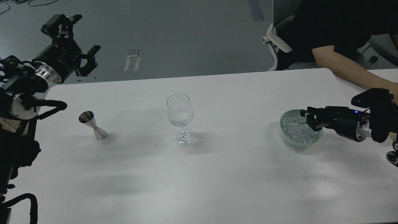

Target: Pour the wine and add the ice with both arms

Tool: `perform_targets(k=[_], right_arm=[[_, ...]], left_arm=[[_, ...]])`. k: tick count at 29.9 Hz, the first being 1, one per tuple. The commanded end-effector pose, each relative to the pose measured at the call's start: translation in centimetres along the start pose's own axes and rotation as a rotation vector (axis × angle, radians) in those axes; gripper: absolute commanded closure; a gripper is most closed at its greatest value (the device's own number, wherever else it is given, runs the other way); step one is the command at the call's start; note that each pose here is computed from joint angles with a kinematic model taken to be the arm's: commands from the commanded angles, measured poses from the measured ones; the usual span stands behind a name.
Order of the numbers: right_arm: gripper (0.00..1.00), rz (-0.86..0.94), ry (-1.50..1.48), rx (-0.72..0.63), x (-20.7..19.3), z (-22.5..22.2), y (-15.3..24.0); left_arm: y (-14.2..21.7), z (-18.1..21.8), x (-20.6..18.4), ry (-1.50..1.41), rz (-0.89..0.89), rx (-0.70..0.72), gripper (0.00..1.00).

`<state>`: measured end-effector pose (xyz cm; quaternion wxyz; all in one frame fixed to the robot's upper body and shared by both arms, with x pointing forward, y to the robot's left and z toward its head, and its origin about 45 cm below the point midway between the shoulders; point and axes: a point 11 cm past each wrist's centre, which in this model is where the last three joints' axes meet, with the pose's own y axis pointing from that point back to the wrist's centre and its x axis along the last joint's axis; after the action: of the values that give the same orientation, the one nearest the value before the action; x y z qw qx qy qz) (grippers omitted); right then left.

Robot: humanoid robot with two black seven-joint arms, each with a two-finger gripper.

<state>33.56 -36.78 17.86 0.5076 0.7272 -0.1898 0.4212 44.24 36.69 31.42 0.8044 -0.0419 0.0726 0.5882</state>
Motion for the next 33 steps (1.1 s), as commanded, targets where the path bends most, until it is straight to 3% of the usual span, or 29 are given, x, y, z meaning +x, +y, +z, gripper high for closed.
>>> perform_targets(k=[1, 11, 19, 33], right_arm=[[0.70, -0.034, -0.004, -0.001, -0.5, 0.1, 0.8], [0.67, -0.084, -0.011, 0.007, -1.3, -0.2, 1.2], [0.55, -0.087, -0.013, 0.001, -1.5, 0.0, 1.2], [0.53, -0.115, -0.031, -0.002, -3.0, -0.1, 1.1]], left_arm=[[0.0, 0.0, -0.1, 0.002, -0.001, 0.000, 0.02], [-0.2, -0.3, -0.4, 0.011, -0.007, -0.001, 0.02], [-0.7, -0.5, -1.1, 0.027, -0.021, -0.008, 0.02], [-0.7, -0.6, -1.3, 0.031, -0.024, -0.008, 0.02]])
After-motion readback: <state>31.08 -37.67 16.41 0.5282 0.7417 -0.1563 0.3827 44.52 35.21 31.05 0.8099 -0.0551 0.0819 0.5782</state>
